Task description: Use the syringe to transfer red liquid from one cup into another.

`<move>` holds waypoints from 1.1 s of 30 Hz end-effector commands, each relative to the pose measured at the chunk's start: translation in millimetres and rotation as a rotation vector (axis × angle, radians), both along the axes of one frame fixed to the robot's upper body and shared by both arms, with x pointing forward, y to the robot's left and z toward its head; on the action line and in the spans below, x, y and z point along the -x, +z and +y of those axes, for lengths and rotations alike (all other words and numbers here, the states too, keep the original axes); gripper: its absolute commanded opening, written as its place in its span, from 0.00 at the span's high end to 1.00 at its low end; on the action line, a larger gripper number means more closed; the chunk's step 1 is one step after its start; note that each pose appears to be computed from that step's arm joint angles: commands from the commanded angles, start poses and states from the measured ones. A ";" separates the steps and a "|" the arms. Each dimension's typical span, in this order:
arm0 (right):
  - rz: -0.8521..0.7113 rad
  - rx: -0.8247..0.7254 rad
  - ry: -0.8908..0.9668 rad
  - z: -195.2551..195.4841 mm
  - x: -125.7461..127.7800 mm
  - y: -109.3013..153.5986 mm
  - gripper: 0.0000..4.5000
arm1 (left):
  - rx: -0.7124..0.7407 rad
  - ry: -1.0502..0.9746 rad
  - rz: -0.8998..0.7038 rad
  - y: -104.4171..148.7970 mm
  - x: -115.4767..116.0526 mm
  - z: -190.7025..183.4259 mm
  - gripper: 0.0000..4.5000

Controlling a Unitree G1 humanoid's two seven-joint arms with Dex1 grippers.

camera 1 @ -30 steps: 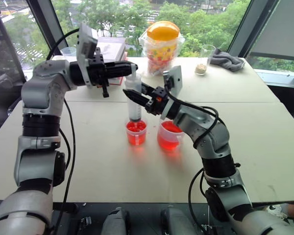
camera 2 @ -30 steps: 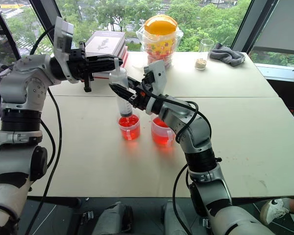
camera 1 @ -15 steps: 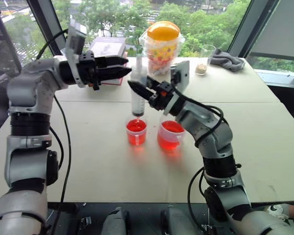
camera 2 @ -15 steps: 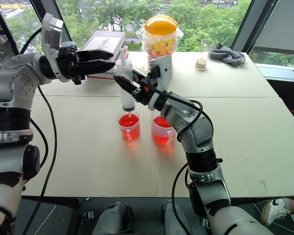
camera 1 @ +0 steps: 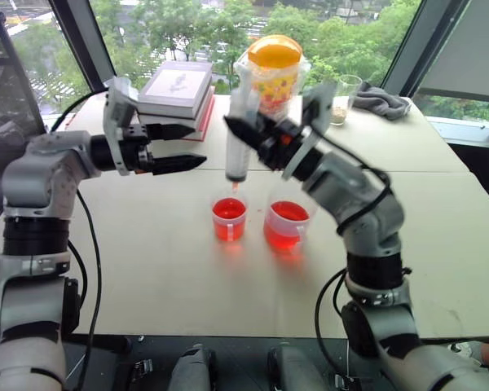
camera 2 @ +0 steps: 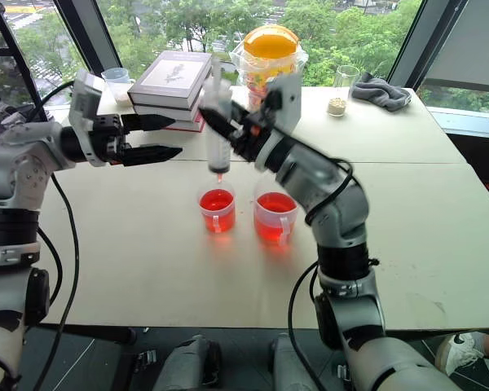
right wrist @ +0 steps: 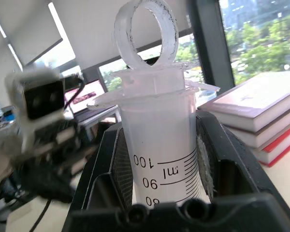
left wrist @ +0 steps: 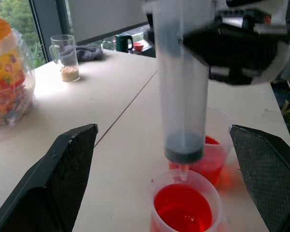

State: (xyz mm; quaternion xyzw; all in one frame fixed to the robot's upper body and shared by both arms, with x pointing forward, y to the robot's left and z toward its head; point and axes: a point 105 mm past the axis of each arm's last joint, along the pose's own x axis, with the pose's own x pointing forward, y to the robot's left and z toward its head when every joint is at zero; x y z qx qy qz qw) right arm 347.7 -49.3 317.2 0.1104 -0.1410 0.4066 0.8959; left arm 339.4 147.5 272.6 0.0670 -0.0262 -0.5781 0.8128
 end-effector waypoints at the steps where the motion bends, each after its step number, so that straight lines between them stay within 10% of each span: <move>1: 0.087 -0.094 -0.155 -59.0 -7.5 42.7 0.69 | 0.008 -0.033 -0.019 1.3 9.5 -7.0 0.00; 7: 0.466 0.140 -0.472 -152.1 -21.6 22.6 0.69 | 0.004 -0.048 0.020 -19.9 17.6 -11.4 0.00; 14: 0.988 0.391 -0.512 -199.7 -13.2 -100.4 0.69 | 0.006 -0.068 0.034 -33.0 23.4 -20.9 0.00; 23: 1.156 0.505 -0.514 -214.6 -11.3 -172.9 0.69 | -0.013 -0.085 0.054 -40.1 34.5 -28.8 0.00; 29: 1.125 0.489 -0.468 -209.6 -12.2 -170.1 0.03 | -0.017 -0.081 0.083 -45.3 41.4 -31.4 0.00; 33: 1.034 0.520 -0.453 -206.6 -2.7 -147.5 0.01 | -0.020 -0.079 0.095 -47.6 44.7 -32.2 0.00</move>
